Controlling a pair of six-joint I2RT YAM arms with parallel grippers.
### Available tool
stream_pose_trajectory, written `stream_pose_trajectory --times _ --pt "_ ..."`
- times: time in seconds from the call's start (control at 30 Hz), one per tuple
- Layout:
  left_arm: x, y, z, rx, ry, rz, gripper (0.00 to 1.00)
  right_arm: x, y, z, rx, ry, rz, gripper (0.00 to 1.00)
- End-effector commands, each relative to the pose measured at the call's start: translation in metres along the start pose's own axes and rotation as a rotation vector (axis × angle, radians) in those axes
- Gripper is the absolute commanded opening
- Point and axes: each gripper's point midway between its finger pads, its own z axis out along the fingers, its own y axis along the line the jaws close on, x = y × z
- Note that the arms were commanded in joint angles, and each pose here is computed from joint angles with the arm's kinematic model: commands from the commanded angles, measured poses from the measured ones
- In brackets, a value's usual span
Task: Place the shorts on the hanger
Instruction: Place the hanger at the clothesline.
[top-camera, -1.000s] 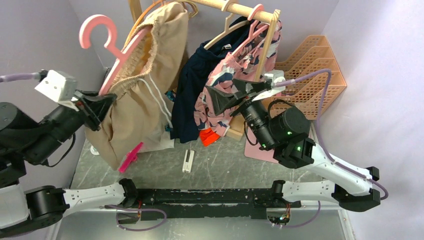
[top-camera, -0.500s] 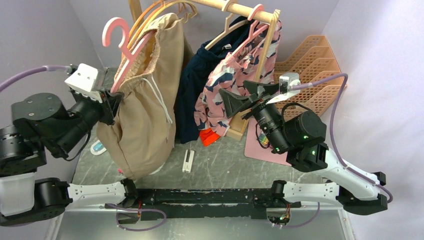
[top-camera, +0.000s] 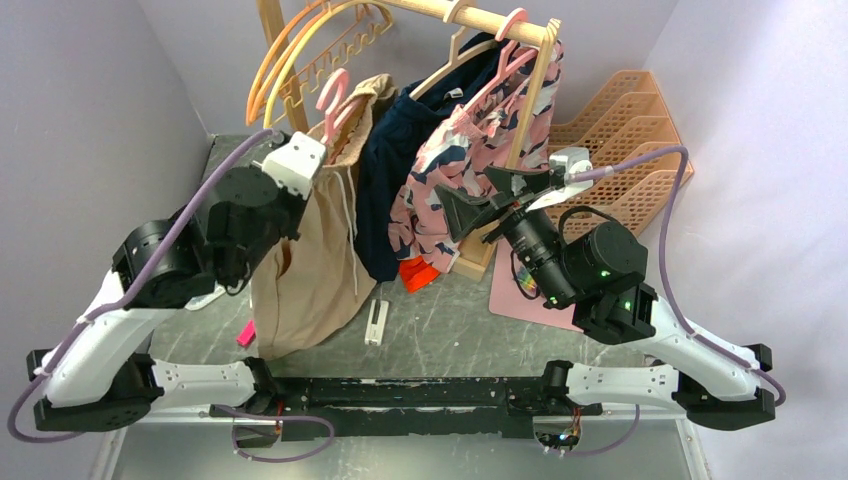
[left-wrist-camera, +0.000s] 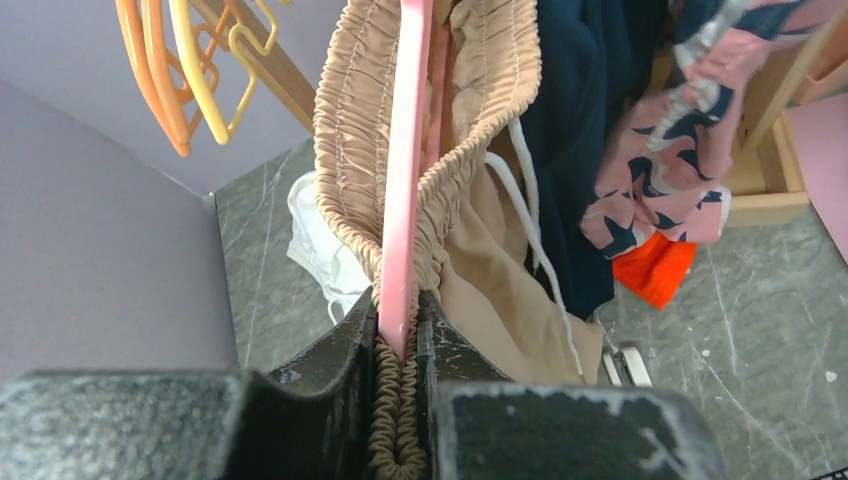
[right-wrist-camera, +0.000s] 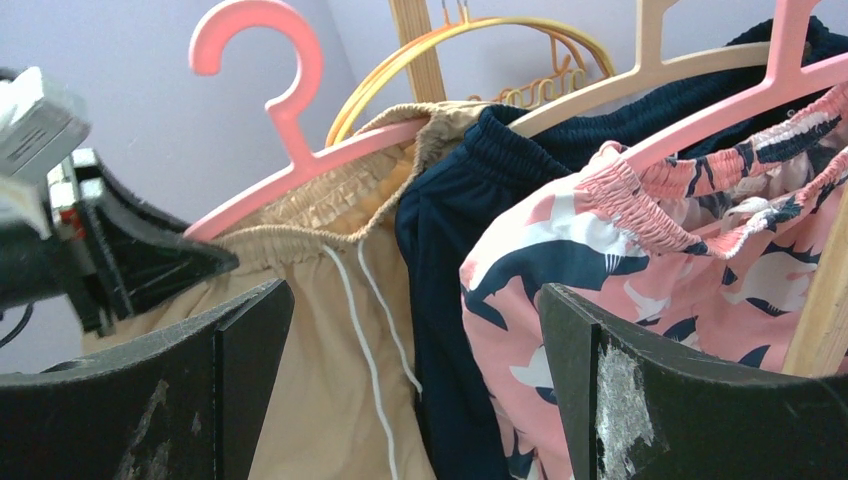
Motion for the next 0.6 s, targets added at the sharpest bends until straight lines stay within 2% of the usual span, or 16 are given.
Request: stream_pose_trajectory --times 0.0,0.2,0.33,0.43,0.57 --pt "-0.022 0.02 0.023 -0.044 -0.056 -0.074 0.07 -0.003 0.0 -0.004 -0.012 0.006 0.001 0.97" --pt "-0.002 0.044 0.074 -0.065 0.007 -0.145 0.07 0.003 0.0 -0.004 -0.012 0.018 -0.001 0.97" --pt "0.0 0.064 0.095 -0.075 0.004 -0.223 0.07 0.001 0.0 -0.004 -0.013 0.023 -0.009 0.97" --pt "-0.025 0.058 0.096 0.002 -0.064 -0.231 0.07 -0.002 -0.002 -0.005 -0.008 0.02 -0.019 0.97" --pt "-0.089 0.046 0.073 0.137 -0.222 -0.235 0.07 -0.014 -0.006 -0.008 0.001 0.0 -0.025 0.97"
